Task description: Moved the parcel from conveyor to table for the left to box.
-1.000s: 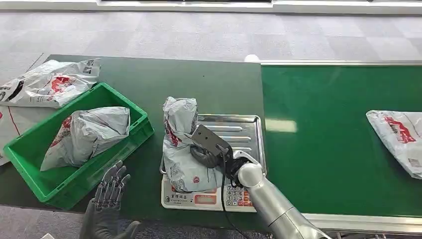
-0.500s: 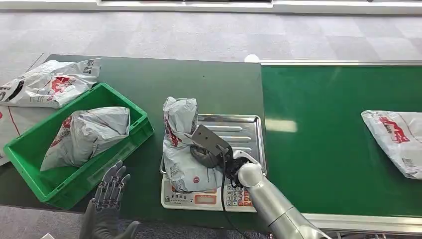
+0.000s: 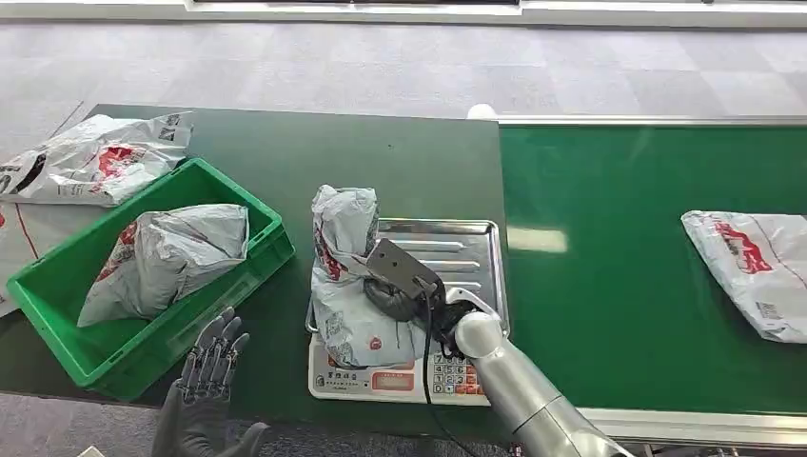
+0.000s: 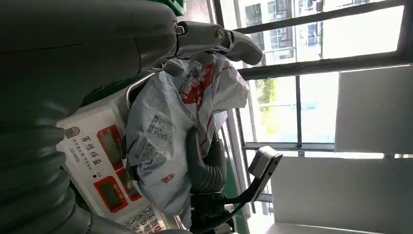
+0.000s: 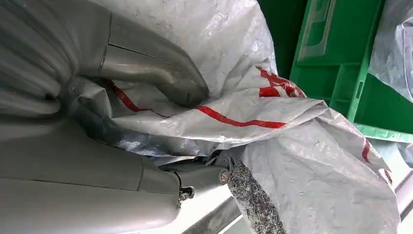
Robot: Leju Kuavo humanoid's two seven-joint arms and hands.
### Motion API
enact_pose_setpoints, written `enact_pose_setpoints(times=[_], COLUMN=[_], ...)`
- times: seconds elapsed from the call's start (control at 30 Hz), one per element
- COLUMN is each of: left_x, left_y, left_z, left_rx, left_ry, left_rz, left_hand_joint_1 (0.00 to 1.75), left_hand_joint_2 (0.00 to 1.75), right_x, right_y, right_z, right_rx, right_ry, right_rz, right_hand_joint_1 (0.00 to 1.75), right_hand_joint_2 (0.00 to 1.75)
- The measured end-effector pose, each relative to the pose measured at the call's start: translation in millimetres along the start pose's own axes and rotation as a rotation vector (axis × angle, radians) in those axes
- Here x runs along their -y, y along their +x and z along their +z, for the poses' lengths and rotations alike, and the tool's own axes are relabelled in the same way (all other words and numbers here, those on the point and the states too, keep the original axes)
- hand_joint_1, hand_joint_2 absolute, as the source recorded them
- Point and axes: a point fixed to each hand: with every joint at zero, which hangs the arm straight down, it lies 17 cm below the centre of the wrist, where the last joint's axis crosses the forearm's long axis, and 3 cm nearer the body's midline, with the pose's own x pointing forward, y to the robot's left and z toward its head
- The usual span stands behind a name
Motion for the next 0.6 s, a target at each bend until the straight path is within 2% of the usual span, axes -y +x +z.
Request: enact_pose_setpoints(times=[0.6], left_x=[0.0], left_y=[0.0], left_z=[0.0], left_rx=[0.0], left_ry=[0.0], left_rz=[0.0], left_hand_joint_1=[0.0], left_hand_joint_2=[1.75], right_x=[0.0], right_y=[0.0], right_z=[0.0], right_rx=[0.0], right_ry=[0.0], right_rz=[0.0], right_hand_joint_1=[1.75], right_hand_joint_2=[1.75])
